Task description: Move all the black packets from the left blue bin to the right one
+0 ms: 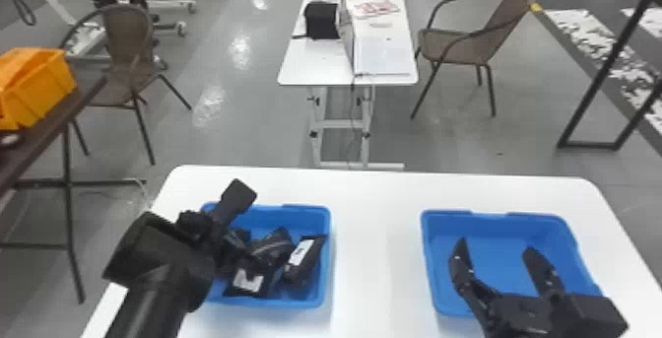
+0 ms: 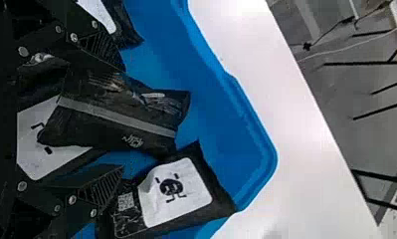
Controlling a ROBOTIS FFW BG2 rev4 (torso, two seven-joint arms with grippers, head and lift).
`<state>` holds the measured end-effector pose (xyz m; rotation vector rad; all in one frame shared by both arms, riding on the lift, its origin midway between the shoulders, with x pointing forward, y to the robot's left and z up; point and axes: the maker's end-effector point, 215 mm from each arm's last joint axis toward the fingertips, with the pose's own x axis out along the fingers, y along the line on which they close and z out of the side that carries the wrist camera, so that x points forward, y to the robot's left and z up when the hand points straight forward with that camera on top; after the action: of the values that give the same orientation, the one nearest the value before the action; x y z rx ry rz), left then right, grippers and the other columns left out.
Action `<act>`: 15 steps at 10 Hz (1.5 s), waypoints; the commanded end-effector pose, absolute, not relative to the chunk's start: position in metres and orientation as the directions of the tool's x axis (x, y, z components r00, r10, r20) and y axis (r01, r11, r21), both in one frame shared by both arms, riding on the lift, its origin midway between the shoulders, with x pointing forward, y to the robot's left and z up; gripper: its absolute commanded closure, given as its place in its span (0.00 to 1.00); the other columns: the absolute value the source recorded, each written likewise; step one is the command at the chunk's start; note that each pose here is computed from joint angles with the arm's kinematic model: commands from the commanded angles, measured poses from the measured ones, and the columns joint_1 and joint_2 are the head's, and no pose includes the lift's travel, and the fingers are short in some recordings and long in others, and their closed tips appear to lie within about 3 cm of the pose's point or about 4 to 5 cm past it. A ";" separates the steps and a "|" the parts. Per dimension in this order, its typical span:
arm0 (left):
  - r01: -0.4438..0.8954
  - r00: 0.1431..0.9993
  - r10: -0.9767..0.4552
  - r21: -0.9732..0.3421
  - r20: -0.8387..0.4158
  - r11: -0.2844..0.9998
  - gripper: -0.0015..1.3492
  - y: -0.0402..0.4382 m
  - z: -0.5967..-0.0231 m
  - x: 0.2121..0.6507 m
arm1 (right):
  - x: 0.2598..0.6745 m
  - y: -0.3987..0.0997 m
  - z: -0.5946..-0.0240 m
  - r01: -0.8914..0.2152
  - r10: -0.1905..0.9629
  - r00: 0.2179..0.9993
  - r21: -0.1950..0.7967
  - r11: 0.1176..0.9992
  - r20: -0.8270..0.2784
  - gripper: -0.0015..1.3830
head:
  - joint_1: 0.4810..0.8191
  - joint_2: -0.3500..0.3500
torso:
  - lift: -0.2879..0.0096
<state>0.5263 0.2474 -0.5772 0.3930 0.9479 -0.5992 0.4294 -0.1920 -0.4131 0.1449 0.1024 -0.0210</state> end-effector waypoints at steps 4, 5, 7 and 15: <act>0.680 0.363 -0.220 0.095 -0.905 0.727 0.74 0.268 -0.591 0.513 | 0.430 -0.191 -0.416 0.026 -0.009 0.994 0.154 0.988 -0.108 0.08 | 0.63 0.62 | 0.97; 0.702 0.369 -0.216 0.118 -0.904 0.703 0.76 0.266 -0.582 0.519 | 0.430 -0.190 -0.415 0.025 -0.008 0.994 0.155 0.988 -0.108 0.08 | 0.63 0.63 | 0.97; 0.679 0.458 -0.204 0.192 -0.866 0.709 0.79 0.274 -0.553 0.529 | 0.430 -0.190 -0.416 0.025 -0.008 0.994 0.157 0.987 -0.108 0.08 | 0.63 0.63 | 0.97; 0.660 0.720 -0.521 0.220 -0.458 0.718 0.89 0.179 -0.422 0.523 | 0.471 -0.140 -0.402 -0.212 0.233 0.972 0.305 0.928 -0.033 0.08 | 0.63 0.60 | 0.97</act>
<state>0.5209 0.1927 -0.4312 0.4132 0.4302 -0.6410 0.4624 -0.1426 -0.4033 0.2833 0.0722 0.2222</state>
